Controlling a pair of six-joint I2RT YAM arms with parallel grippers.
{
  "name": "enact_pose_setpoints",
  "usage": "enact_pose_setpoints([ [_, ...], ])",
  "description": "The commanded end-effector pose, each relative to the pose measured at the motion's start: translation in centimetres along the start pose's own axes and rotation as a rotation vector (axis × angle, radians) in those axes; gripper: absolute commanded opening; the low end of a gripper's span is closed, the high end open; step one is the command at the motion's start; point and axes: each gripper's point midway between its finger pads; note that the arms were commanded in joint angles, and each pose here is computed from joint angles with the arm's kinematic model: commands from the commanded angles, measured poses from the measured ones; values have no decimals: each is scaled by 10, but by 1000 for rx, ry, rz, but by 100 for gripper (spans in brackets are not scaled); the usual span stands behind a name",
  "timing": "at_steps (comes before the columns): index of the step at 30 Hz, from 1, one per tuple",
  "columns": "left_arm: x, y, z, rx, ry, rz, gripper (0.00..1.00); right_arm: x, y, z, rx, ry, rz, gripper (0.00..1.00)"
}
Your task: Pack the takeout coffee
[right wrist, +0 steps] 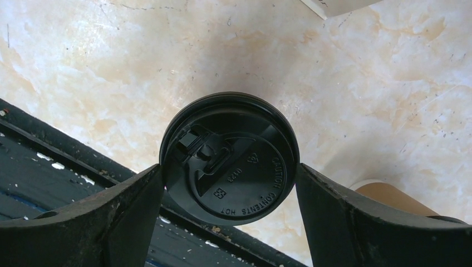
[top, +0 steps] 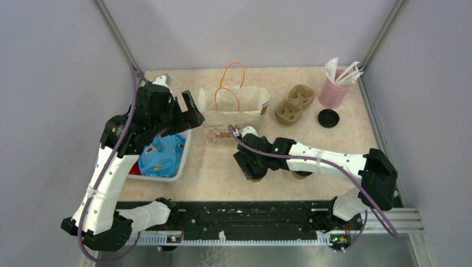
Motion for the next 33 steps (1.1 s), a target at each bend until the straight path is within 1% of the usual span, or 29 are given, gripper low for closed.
enact_pose_setpoints([
  [1, -3, -6, 10, -38, -15, -9, 99, 9, 5, 13, -40, 15, 17, 86],
  [6, -4, -9, 11, -37, -20, -12, 99, 8, 3, 13, -37, 23, 10, 83],
  [14, -1, -8, 12, -43, -24, 2, 99, 4, 0, 8, -30, 25, -9, 83],
  [16, -1, -9, 13, -46, -25, 6, 99, 2, 1, 9, -34, 24, -18, 82],
  [18, 0, -10, 14, -46, -26, 11, 99, 1, 7, 14, -47, 29, -21, 78],
  [21, -1, -14, 17, -48, -16, 17, 99, -3, 32, 27, -86, 18, -17, 76],
  [26, -7, -25, 37, -71, 32, -3, 99, -13, 96, 42, -198, -28, 89, 75],
  [29, -6, -35, 50, -81, 45, -14, 99, -30, 143, 54, -310, -29, 126, 74],
  [33, -2, -53, 63, -76, 35, -17, 97, -58, 198, 80, -452, 39, 85, 74],
])
Point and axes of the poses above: each gripper's point midway between its finger pads, its own y axis back along the fingers, its own x axis along the line the jaws close on, z = x × y, and after that the axes turned 13 degrees about -y, right-handed
